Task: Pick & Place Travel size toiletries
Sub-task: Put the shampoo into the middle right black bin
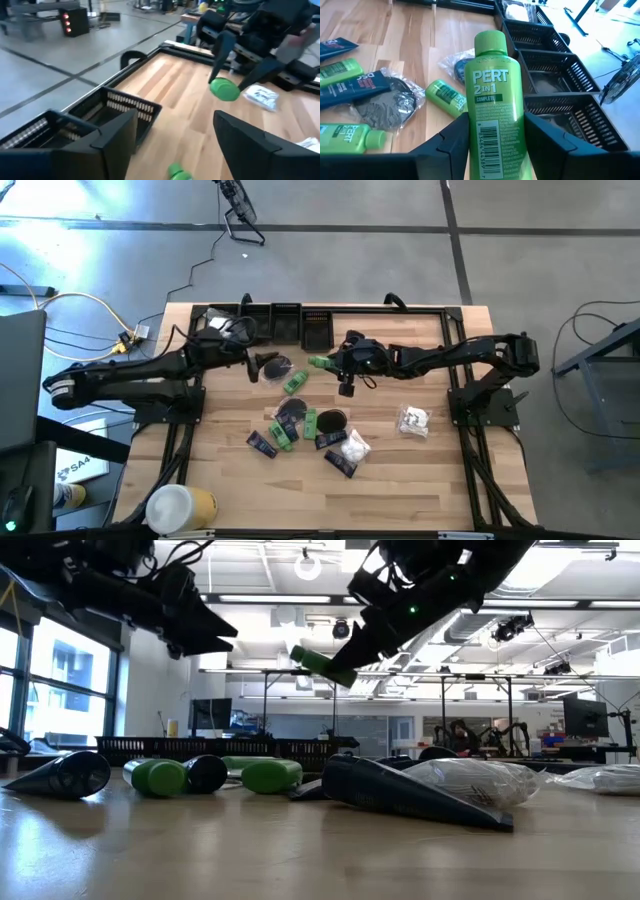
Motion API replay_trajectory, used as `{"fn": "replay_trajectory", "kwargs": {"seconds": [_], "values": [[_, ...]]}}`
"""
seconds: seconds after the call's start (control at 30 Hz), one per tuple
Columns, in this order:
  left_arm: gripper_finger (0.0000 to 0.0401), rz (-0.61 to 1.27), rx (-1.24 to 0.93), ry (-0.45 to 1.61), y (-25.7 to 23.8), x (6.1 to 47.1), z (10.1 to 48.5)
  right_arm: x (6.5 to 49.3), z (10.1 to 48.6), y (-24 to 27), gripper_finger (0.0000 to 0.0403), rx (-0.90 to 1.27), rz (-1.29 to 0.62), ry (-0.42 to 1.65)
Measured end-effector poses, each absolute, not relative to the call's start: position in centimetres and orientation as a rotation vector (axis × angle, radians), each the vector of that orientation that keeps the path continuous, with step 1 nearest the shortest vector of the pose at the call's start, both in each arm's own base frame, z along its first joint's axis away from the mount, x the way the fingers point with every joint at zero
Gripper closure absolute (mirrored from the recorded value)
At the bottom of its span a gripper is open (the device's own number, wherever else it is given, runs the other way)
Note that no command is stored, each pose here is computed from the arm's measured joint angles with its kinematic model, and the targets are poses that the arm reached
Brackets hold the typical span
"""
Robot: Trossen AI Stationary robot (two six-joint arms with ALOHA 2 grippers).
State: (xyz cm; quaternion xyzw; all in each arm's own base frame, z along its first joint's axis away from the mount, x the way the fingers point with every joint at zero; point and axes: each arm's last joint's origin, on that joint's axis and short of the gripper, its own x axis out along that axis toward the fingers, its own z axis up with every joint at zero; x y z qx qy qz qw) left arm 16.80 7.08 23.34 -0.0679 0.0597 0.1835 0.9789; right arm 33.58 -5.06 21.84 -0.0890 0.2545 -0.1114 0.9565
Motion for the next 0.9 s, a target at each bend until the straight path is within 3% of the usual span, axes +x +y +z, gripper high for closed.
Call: {"fn": "replay_trajectory", "kwargs": {"seconds": [0.9], "values": [[0.0133, 0.097, -0.026, 0.039, 7.9, 22.0, 20.4, 33.7, 22.0, -5.0, 0.0239, -0.183, -0.219, 0.496]]}}
